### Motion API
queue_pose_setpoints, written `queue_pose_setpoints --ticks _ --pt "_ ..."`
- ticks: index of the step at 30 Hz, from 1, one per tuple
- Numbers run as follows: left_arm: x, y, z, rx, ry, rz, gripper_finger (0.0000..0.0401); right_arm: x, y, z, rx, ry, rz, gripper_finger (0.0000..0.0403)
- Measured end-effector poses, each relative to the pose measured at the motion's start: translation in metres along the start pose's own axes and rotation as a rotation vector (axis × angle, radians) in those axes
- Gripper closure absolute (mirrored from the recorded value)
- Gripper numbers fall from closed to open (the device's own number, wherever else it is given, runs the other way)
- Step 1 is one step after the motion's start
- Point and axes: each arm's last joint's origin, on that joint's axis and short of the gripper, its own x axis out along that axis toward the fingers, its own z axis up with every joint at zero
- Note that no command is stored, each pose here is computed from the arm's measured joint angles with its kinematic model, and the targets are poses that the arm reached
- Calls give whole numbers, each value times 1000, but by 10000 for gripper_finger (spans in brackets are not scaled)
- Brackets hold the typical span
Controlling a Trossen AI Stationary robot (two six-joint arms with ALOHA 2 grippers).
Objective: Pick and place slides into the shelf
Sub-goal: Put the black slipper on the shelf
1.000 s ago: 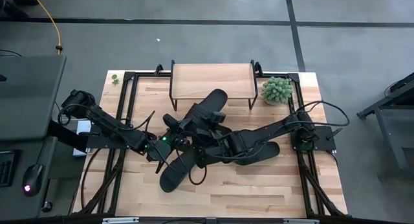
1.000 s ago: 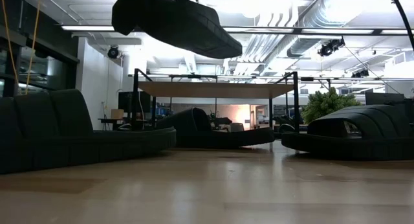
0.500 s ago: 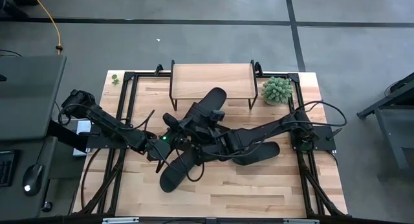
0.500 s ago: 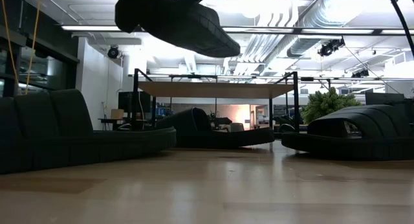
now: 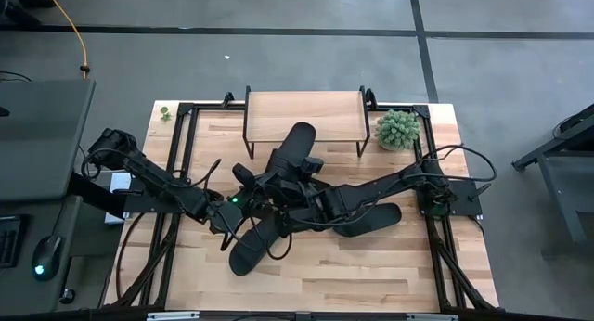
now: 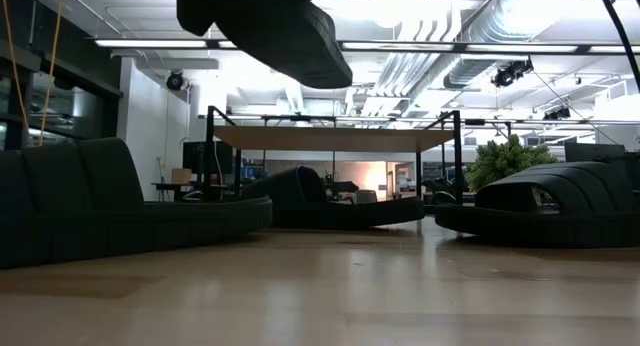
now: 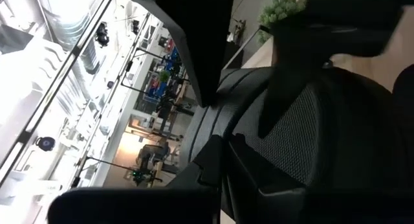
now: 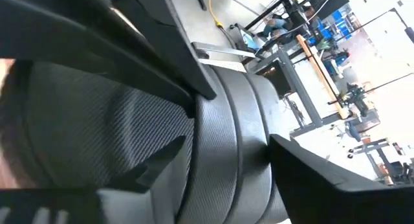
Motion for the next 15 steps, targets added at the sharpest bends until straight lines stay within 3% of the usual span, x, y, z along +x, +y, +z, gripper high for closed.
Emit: queue_pose_setpoints --ticks 15 --pt "-1 0 0 -4 -5 -3 401 1 1 -1 8 12 42 395"
